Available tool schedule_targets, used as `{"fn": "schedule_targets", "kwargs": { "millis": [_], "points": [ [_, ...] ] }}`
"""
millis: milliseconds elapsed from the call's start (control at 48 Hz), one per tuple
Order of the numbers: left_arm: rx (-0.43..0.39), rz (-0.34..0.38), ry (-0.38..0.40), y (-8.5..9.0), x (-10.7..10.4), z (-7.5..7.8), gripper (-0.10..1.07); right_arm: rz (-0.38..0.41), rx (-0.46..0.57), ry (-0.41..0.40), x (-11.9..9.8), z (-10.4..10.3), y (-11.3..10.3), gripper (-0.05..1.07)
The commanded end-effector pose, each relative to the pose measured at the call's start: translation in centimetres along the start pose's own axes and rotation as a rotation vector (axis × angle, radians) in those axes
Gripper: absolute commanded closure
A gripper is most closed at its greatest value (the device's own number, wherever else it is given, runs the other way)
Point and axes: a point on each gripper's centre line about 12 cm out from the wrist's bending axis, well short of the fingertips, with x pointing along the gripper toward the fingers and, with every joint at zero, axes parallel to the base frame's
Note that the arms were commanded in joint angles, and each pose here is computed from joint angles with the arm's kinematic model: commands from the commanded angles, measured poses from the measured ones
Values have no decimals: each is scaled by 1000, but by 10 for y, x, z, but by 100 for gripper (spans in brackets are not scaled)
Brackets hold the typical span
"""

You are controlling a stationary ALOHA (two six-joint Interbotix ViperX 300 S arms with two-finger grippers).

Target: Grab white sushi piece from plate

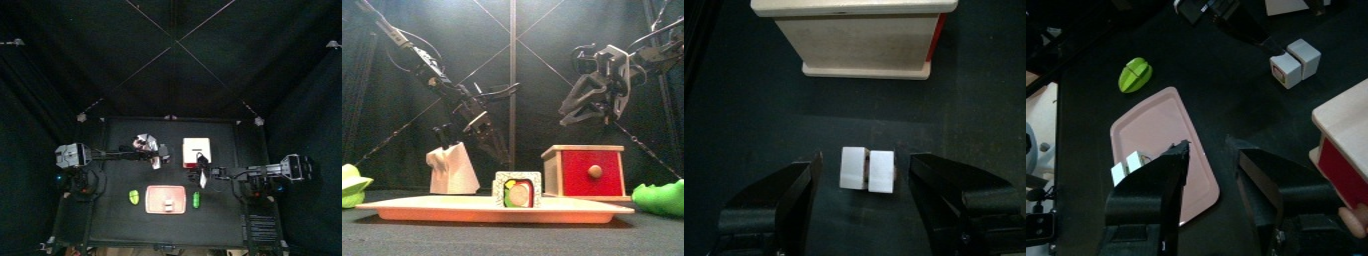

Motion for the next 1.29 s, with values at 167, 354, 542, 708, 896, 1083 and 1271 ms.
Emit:
{"fn": "schedule_targets", "kwargs": {
  "millis": [167,354,542,708,896,1083,1271],
  "points": [
    [65,-68,-89,-39,-23,27,5,14,2,-36,-1,11,5,28],
    [122,-155,-129,-84,-42,34,5,15,2,-37,-1,12,5,28],
    [140,-240,-155,-122,-58,35,5,15,2,-37,-1,12,5,28],
    [119,-288,-145,-143,-62,32,5,14,2,-36,-1,12,5,28],
    [19,-339,-126,-162,-68,29,5,15,-1,-36,-1,12,5,28],
    [-35,-372,-86,-178,-67,20,6,14,1,-36,-1,12,5,28],
    [12,-394,-48,-195,-57,9,6,13,-1,-33,-1,11,5,28]
  ]
}}
